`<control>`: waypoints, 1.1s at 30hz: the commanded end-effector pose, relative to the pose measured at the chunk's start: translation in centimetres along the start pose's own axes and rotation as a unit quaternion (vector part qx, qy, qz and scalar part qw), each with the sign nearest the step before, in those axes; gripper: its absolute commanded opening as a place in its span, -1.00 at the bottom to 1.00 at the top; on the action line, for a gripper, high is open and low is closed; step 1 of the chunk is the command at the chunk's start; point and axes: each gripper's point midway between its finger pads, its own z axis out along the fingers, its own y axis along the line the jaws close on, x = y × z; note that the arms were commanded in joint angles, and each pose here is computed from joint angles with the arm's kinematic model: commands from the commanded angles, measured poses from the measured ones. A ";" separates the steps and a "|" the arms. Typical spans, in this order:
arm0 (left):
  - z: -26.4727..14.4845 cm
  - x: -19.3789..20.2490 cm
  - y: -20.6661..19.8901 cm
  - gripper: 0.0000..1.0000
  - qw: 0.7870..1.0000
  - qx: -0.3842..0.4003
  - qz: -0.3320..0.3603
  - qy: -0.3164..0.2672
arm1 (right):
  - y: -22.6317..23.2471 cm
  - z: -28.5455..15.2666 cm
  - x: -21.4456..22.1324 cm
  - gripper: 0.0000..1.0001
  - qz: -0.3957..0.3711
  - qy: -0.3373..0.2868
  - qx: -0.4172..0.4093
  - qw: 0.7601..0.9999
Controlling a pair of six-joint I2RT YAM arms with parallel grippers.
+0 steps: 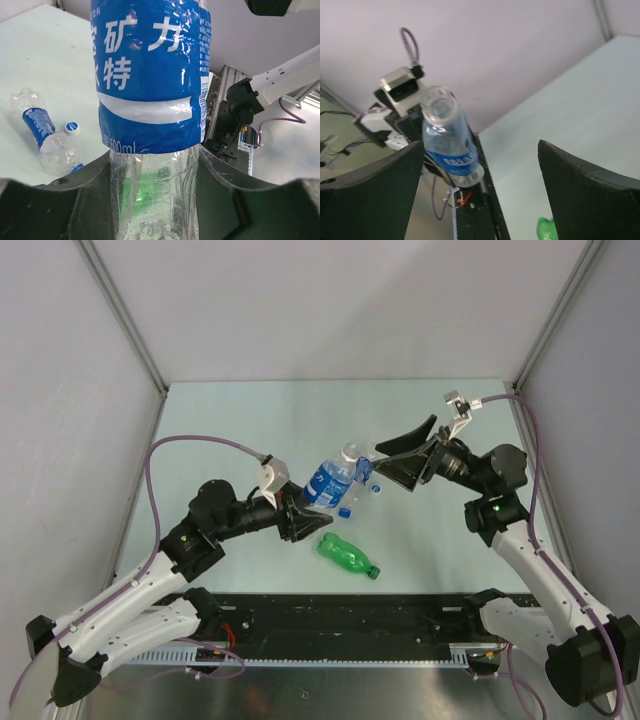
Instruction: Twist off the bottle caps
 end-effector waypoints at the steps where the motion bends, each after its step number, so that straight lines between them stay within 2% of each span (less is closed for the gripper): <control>1: -0.3 -1.0 -0.9 -1.00 1.000 0.021 0.002 -0.013 | 5.5 0.8 -2.6 0.99 -0.020 -0.011 -0.118 0.993; 7: -0.2 -0.9 -1.5 -1.00 0.999 0.042 0.000 -0.005 | 6.9 2.8 -2.2 0.98 -0.014 0.008 -0.160 0.987; 10: -0.1 -0.9 -1.7 -1.00 0.999 0.046 -0.001 -0.004 | 7.2 3.5 -1.8 0.84 -0.009 0.014 -0.171 0.985; 20: 0.0 -0.9 -1.8 -1.00 0.999 0.051 0.003 -0.001 | 6.8 4.6 -0.1 0.03 0.006 0.039 -0.167 0.985; 25: 0.2 -0.9 -1.7 -1.00 0.999 0.052 0.002 0.000 | 6.6 4.8 0.3 -0.81 0.013 0.049 -0.170 0.984; 27: 0.2 -0.9 -1.7 -1.00 0.999 0.052 0.002 0.001 | 6.5 4.9 0.3 -0.95 0.013 0.051 -0.170 0.984; 29: 0.2 -0.9 -1.7 -0.97 0.999 0.051 0.002 0.001 | 6.4 4.8 0.4 -0.99 0.010 0.052 -0.167 0.985; 30: 0.2 -0.9 -1.7 -0.79 0.999 0.051 0.002 0.001 | 6.4 4.8 0.4 -0.99 0.009 0.052 -0.165 0.985; 31: 0.2 -0.8 -1.7 -0.40 0.999 0.051 0.001 0.002 | 6.3 4.8 0.5 -1.00 0.006 0.052 -0.162 0.985; 32: 0.2 -0.8 -1.6 0.08 0.999 0.050 0.001 0.002 | 6.1 4.8 0.5 -1.00 0.004 0.053 -0.158 0.986; 33: 0.3 -0.8 -1.5 0.44 0.999 0.047 0.000 0.001 | 6.0 4.8 0.6 -1.00 0.001 0.053 -0.155 0.987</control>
